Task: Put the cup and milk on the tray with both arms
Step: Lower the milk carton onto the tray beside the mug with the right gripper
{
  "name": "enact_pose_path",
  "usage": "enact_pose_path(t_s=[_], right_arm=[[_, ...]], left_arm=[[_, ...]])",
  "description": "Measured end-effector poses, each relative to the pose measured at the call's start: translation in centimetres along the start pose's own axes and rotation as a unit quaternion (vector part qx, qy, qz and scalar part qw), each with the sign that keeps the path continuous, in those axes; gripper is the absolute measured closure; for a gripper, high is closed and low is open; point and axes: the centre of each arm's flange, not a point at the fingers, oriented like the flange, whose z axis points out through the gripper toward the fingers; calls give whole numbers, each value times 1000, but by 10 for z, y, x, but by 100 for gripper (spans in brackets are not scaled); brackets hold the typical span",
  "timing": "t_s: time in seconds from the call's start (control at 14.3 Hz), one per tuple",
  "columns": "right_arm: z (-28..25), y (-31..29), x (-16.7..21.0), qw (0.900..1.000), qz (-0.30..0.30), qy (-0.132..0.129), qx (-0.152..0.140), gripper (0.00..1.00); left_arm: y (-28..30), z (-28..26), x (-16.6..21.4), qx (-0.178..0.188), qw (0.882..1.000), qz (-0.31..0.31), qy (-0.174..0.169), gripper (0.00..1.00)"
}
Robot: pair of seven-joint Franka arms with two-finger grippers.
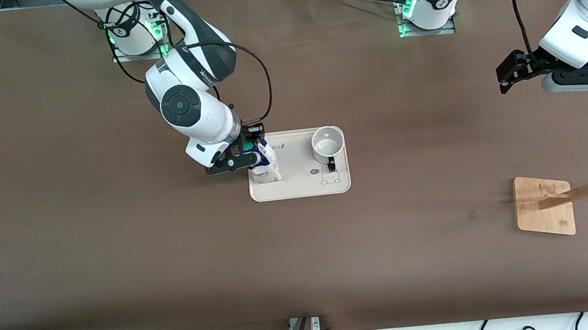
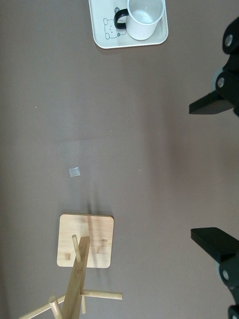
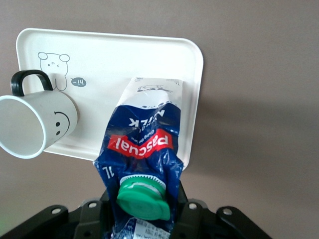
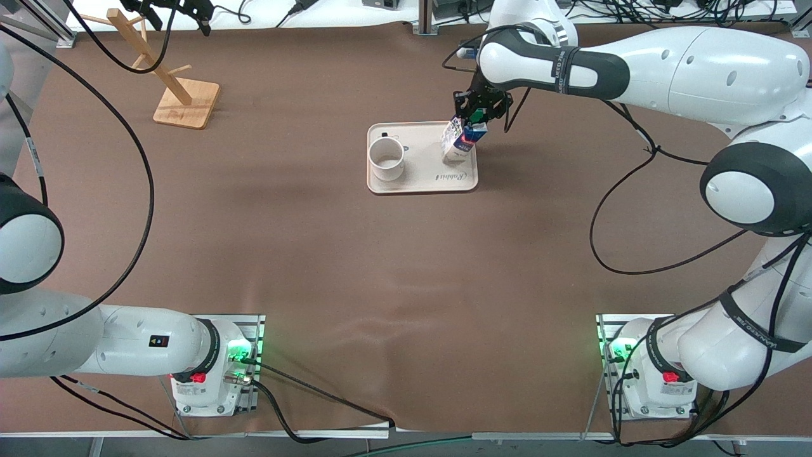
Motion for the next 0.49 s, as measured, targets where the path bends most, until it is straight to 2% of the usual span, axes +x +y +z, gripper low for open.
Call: enact_pose_path(t_s=[0.49], right_arm=[[7, 1, -5, 999, -25, -23, -10, 53]], left_arm=[[0, 0, 0, -2, 1000, 0, 0, 0]])
